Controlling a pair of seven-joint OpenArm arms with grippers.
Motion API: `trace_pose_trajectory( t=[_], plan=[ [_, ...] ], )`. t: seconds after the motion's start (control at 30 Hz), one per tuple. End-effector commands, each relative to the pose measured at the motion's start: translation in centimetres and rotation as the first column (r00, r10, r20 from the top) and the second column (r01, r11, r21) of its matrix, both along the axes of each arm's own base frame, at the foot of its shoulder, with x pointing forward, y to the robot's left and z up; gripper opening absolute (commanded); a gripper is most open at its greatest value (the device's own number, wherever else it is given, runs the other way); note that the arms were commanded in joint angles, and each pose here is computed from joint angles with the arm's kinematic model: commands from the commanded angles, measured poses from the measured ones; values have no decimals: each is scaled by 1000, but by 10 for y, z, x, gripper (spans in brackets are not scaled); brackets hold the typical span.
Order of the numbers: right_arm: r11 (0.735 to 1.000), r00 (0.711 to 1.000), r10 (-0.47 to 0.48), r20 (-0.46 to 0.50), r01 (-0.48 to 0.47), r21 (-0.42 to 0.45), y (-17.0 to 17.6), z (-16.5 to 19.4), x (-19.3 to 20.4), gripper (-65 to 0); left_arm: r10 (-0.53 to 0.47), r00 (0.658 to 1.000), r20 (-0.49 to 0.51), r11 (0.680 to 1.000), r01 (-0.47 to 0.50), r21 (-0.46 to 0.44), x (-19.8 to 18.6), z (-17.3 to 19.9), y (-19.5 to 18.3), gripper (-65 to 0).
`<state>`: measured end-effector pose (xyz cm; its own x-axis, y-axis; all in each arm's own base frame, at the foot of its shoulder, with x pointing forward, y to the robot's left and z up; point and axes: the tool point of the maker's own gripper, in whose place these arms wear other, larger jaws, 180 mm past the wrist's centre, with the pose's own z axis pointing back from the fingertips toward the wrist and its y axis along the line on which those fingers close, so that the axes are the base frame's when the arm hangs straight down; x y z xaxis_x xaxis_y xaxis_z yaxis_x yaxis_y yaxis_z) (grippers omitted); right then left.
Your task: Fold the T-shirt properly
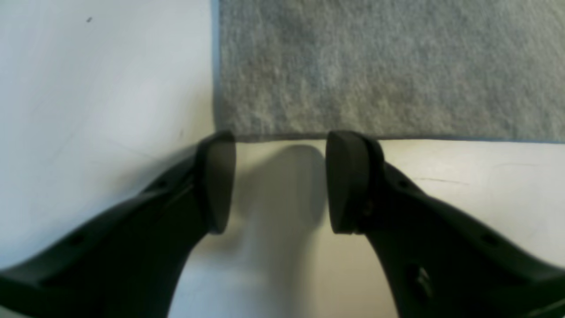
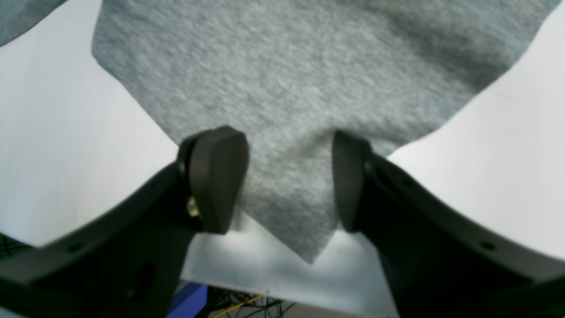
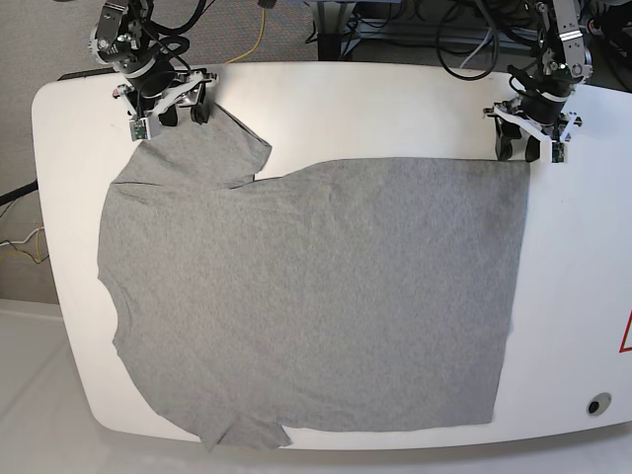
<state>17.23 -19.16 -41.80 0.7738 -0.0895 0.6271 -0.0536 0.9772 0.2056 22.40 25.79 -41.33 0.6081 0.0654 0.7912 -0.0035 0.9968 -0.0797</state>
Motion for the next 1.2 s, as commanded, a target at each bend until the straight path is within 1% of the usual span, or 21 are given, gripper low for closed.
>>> trace_pose_trajectory(
  t=[0.0,0.2,0.27,0.4,0.53,0.8,1.17],
  plan=[
    [1000,1000,3,-2,-3,-16,-4,2,-2,-313,12,999,32,1000,-13,7,3,10,9,-342],
    [1000,1000,-6,5,6,-20,-8,4,-2,-315,30,998,47,1000,-30,-6,1,17,18,-340],
    [1000,1000,-19,10,19,-25,-12,6,-1,-315,31,997,67,1000,-31,4,-1,24,27,-341],
    [999,999,-34,14,35,-32,-17,8,-2,-318,33,997,69,999,-33,5,-4,25,30,-342],
    [999,999,-37,1,37,-33,-19,4,-3,-319,41,997,69,999,-41,-1,-3,22,27,-340],
    [999,1000,-31,2,31,-30,-17,4,-3,-313,34,997,69,999,-34,-3,-2,21,25,-340],
    [999,999,-37,8,37,-33,-20,5,-2,-311,49,996,68,999,-49,-5,2,21,27,-341]
  ],
)
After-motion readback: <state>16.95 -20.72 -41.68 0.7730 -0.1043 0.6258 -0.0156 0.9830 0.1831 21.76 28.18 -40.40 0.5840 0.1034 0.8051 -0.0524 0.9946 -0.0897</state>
